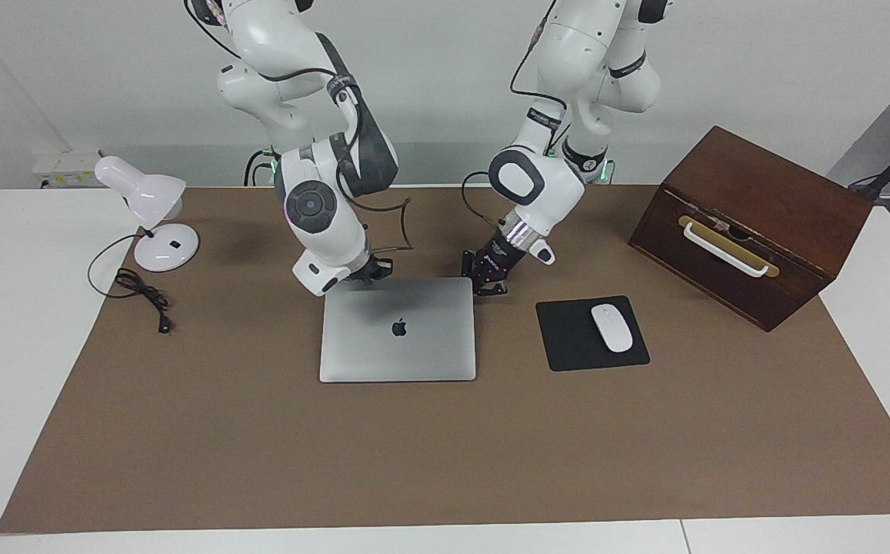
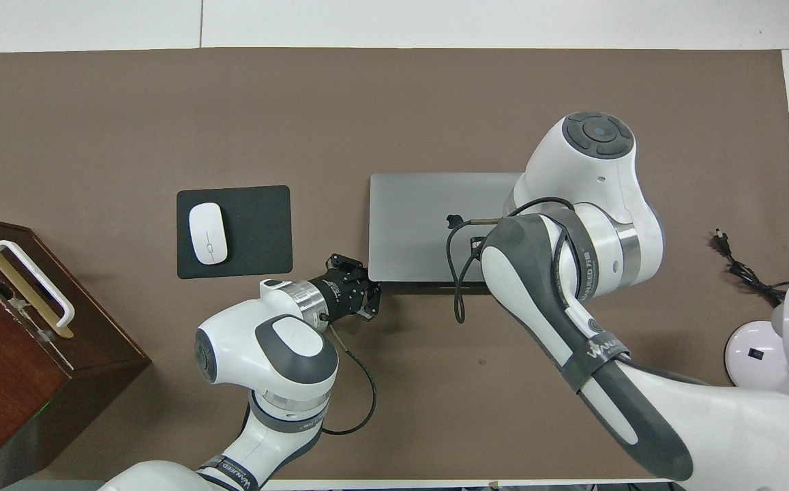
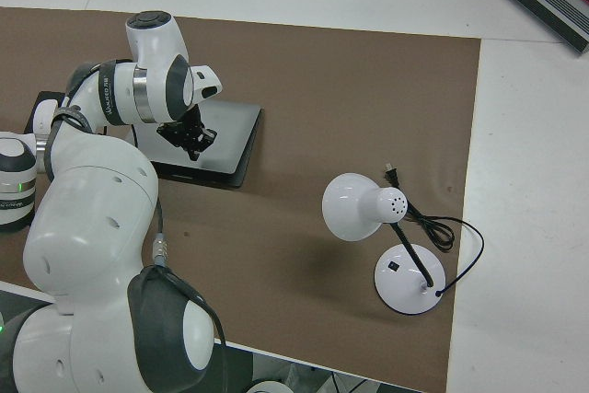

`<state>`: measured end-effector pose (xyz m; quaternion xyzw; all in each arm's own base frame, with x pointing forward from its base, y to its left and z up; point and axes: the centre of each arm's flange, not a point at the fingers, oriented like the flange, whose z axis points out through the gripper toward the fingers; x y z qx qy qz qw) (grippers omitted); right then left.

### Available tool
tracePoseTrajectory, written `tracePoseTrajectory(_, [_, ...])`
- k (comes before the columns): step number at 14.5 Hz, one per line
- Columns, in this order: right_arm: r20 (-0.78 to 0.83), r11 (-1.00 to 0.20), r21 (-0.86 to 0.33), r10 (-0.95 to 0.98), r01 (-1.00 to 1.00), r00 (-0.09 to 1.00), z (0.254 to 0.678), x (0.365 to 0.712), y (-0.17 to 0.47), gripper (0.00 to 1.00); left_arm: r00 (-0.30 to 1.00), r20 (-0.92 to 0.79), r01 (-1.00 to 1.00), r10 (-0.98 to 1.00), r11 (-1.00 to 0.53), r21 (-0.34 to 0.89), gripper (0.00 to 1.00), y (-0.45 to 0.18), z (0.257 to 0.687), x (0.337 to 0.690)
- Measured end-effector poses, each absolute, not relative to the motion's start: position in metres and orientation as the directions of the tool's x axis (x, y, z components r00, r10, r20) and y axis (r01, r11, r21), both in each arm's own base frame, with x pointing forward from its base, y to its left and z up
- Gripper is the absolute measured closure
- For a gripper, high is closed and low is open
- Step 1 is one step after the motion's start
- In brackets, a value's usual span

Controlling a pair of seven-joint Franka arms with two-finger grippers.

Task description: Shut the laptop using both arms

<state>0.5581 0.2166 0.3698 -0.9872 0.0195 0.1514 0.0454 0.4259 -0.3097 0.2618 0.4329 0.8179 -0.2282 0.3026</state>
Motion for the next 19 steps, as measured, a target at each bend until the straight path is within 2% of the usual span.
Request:
tracePoseTrajectory(13, [-0.276, -0.993, -0.092, -0.047, -0.076, 0.960, 0.408, 0.569, 0.199, 0.99, -0.462, -0.698, 0.826, 0.548, 0.551, -0.115, 0.99, -0.284, 0.260, 0.443])
tracePoseTrajectory(19, [-0.245, -0.985, -0.110, -0.099, -0.129, 0.964, 0.451, 0.589, 0.155, 0.99, -0.463, -0.714, 0.820, 0.525, 0.560, -0.120, 0.99, -0.276, 0.267, 0.451])
